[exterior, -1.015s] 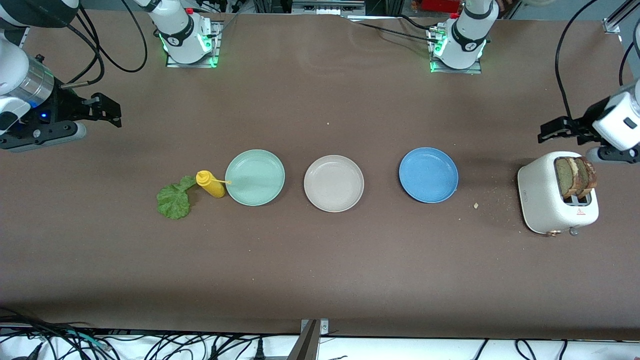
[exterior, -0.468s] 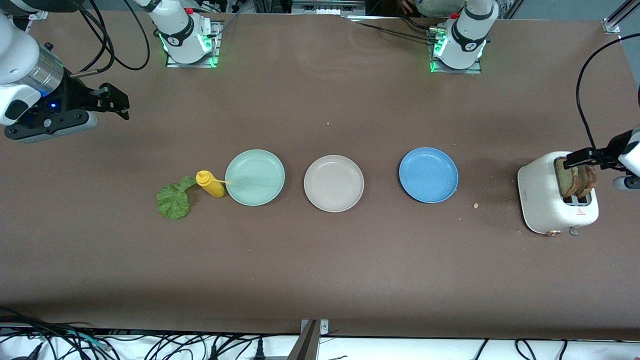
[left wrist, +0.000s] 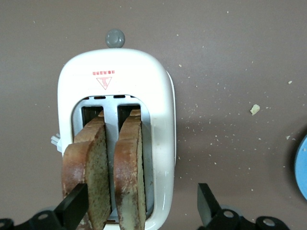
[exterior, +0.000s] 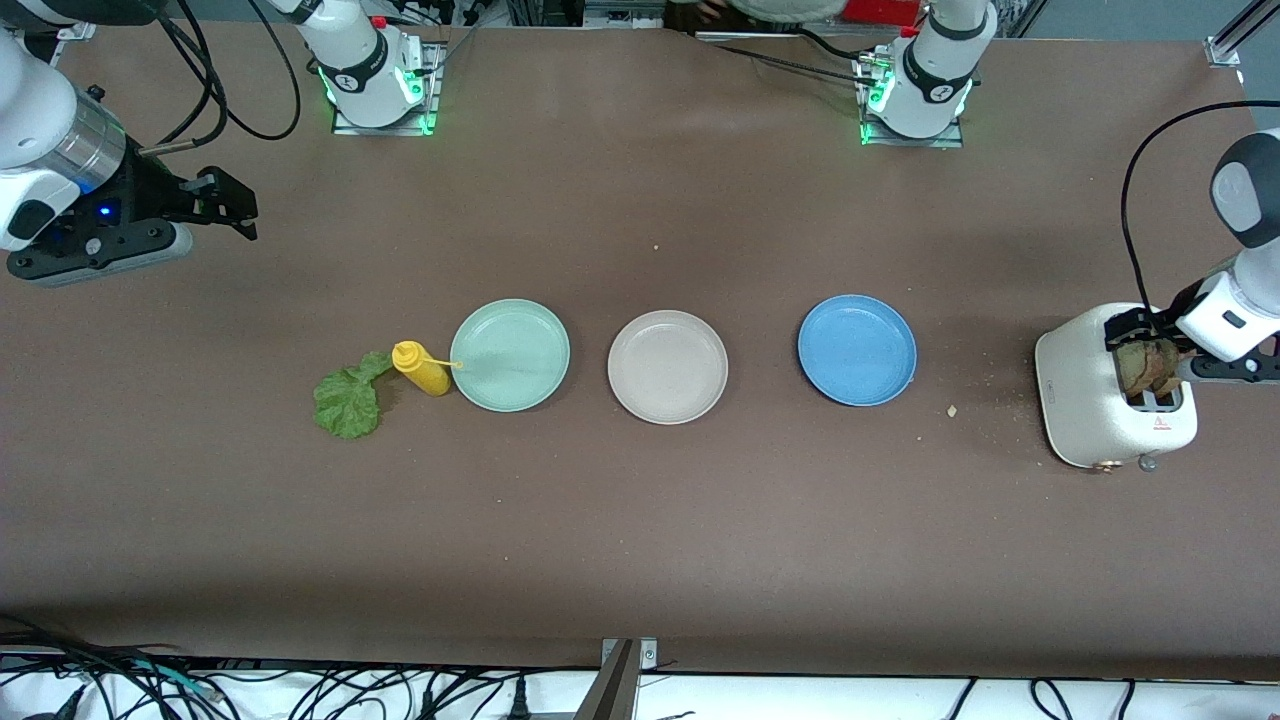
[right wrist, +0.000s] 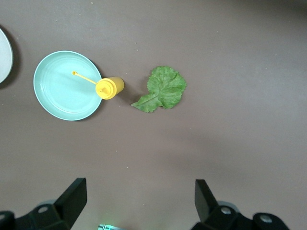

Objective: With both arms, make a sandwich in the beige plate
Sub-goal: 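Move the left gripper down onto a bread slice in the toaster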

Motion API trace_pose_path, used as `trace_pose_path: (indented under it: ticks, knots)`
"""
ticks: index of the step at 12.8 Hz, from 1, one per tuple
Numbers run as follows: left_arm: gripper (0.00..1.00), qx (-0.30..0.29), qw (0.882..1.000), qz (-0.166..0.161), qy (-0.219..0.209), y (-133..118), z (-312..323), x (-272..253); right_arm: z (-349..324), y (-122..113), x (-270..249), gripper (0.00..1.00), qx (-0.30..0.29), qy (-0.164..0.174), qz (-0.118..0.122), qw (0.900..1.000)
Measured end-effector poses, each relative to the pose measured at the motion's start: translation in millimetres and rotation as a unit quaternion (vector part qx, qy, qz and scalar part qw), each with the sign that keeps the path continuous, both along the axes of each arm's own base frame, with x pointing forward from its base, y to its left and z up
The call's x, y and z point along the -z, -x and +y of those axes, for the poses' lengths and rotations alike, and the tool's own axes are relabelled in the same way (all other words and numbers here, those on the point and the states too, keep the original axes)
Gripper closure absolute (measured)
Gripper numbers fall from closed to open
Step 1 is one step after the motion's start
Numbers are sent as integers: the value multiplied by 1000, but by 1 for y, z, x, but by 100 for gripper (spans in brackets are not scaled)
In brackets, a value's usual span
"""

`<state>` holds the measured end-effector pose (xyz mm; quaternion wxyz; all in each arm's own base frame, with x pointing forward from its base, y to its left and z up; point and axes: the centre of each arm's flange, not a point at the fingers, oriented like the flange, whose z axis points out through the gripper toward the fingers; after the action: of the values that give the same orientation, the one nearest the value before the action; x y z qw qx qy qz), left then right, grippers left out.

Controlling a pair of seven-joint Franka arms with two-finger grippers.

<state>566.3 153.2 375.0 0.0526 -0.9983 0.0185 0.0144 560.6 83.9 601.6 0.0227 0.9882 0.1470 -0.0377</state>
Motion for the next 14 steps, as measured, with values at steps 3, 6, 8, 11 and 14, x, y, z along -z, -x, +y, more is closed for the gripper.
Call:
trace_pose_path:
  ticks: [3, 6, 8, 11, 14]
  knots:
    - [4, 5, 1000, 2, -1, 3, -5, 5, -3, -1, 0, 0, 3, 0, -1, 1000]
    - [27, 6, 1000, 6, -1, 5, -5, 8, -3, -1, 0, 0, 3, -1, -1, 1000]
    - [52, 10, 1000, 8, -9, 6, -2, 8, -1, 0, 0, 0, 3, -8, 0, 1000]
    - [87, 13, 999, 8, -30, 8, 11, 3, -1, 0, 0, 0, 3, -10, 1, 1000]
    - [91, 11, 999, -6, -35, 7, 12, -20, -7, -1, 0, 0, 9, -9, 1, 1000]
